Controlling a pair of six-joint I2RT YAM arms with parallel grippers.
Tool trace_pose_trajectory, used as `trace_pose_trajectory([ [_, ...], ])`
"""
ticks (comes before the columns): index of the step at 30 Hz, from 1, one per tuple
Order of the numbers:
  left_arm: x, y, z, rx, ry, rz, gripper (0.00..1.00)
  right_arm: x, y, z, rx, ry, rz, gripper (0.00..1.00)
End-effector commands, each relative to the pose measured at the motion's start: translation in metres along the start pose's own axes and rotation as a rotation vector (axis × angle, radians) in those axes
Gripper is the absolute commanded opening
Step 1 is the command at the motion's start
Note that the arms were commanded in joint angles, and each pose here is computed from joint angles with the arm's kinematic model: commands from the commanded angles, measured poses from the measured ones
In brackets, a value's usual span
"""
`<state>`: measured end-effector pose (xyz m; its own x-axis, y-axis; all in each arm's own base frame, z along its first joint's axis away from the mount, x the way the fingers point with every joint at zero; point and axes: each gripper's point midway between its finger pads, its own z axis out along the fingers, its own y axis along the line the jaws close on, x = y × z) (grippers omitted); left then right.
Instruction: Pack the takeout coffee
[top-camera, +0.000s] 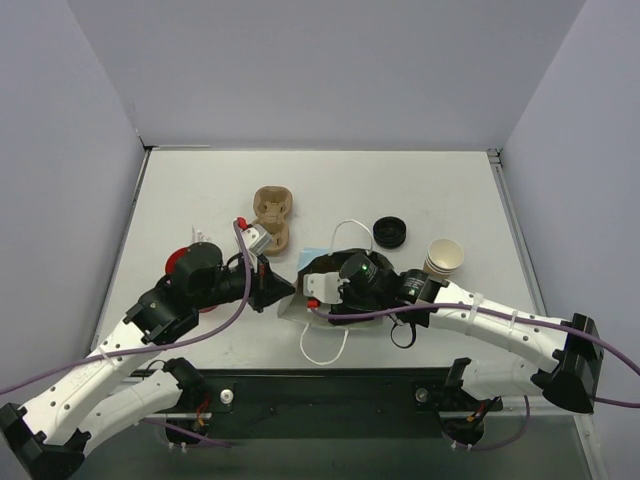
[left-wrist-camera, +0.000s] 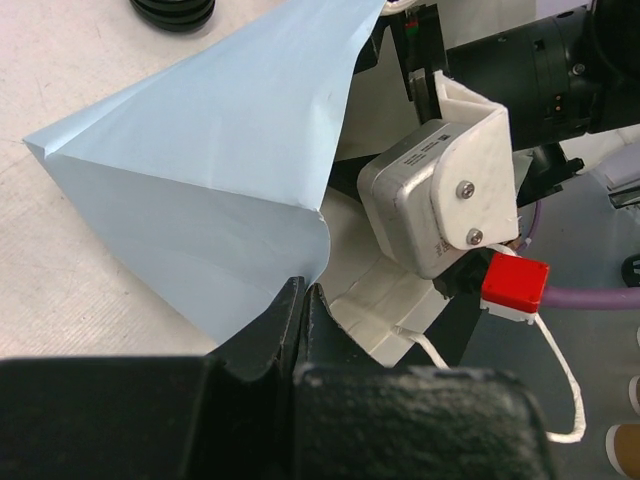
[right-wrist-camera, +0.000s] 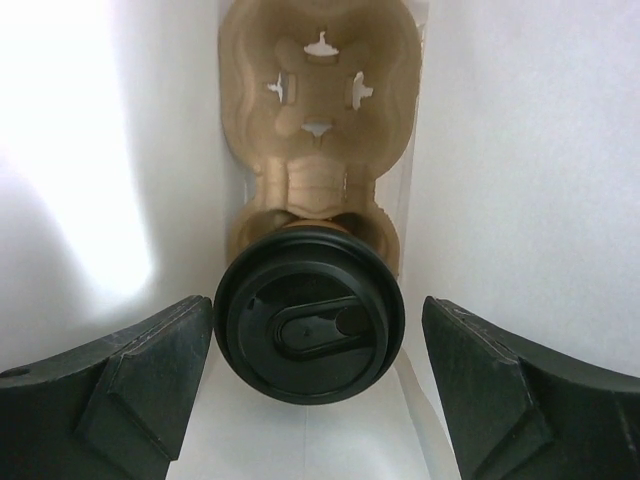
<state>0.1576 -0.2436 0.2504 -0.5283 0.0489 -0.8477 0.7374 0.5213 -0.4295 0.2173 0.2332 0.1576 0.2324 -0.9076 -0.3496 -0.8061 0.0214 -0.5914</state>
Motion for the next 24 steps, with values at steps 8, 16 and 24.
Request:
trace_pose_trajectory([
  [8,-0.015,-0.004,-0.002,-0.039,0.047,-0.03,0.0,-0.016,-0.018,-0.023,0.03,-0.047,0.075,0.88],
  [16,-0.028,-0.009,0.001,-0.051,0.055,-0.049,0.0,-0.015,-0.014,-0.027,0.012,-0.056,0.098,0.76],
  [24,-0.024,-0.009,0.007,-0.068,0.104,-0.082,0.0,-0.019,-0.019,-0.033,0.028,-0.07,0.145,0.74],
])
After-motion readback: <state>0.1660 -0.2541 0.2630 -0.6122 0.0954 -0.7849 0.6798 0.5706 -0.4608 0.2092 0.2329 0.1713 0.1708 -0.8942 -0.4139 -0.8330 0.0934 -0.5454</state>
